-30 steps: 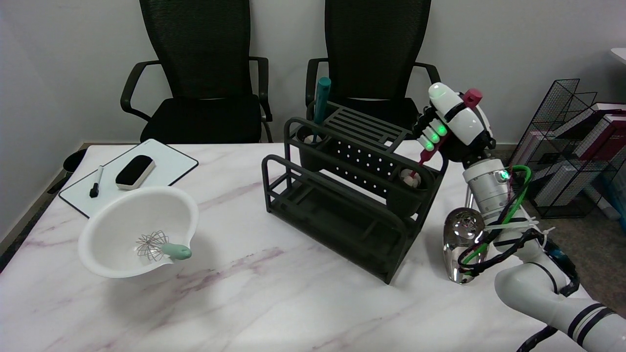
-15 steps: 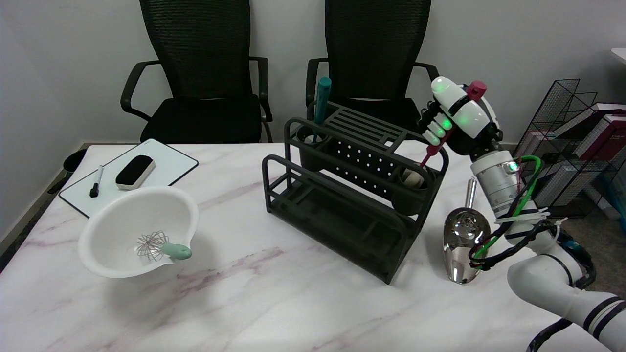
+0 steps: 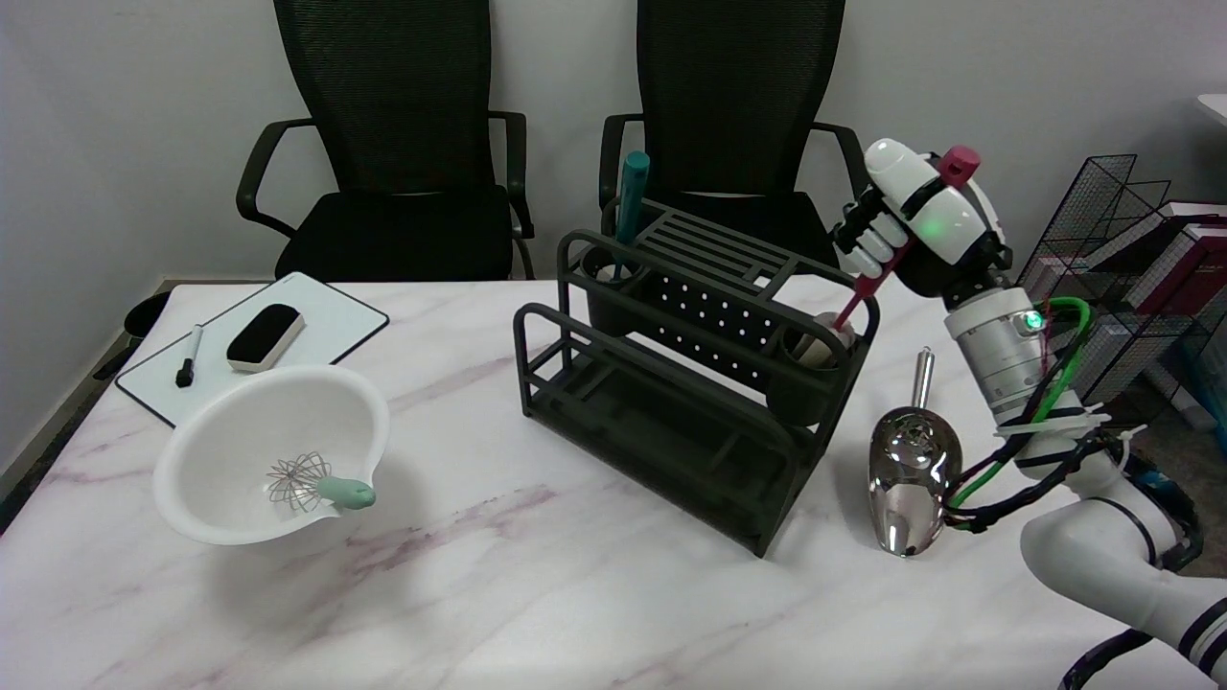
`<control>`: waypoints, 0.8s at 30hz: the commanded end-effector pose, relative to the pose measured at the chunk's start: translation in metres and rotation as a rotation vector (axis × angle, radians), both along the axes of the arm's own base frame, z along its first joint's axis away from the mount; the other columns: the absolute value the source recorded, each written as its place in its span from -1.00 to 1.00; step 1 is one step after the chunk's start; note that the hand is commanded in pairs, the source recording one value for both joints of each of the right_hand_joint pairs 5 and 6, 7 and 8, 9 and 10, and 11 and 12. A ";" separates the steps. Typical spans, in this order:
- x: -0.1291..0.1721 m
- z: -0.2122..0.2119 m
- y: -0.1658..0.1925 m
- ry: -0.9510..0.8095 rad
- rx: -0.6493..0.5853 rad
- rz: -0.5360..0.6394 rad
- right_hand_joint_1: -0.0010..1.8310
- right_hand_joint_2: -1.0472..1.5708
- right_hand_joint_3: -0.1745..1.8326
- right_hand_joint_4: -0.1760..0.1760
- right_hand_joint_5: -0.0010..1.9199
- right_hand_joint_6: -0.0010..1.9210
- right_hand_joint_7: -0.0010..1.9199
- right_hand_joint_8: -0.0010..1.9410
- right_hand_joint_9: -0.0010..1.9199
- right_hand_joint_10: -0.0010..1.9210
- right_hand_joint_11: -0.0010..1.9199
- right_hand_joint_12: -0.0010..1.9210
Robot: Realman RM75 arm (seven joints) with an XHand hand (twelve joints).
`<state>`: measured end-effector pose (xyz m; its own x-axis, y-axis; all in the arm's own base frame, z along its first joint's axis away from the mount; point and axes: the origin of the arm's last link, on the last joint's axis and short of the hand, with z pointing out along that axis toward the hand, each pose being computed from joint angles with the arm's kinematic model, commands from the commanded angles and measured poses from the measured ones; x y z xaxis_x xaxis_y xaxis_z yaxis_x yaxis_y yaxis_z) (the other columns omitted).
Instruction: Pick up the pink sponge bottle brush.
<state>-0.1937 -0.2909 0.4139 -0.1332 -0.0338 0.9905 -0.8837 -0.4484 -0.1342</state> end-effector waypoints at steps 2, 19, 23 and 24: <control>0.047 -0.009 0.007 0.007 0.037 0.096 0.08 1.00 -0.46 0.00 1.00 1.00 1.00 0.98 1.00 1.00 1.00 1.00; 0.113 -0.011 0.022 0.028 0.041 0.301 0.08 1.00 -0.46 0.00 1.00 1.00 1.00 0.98 1.00 1.00 1.00 1.00; 0.123 -0.020 0.024 -0.016 0.077 0.333 0.08 1.00 -0.44 0.00 1.00 1.00 1.00 0.98 1.00 1.00 1.00 1.00; 0.125 -0.024 0.024 -0.027 0.091 0.339 0.10 1.00 -0.44 0.00 1.00 1.00 1.00 0.98 1.00 1.00 1.00 1.00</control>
<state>-0.1180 -0.2815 0.4023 -0.1075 -0.1026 0.9889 -0.7841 -0.6028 -0.1477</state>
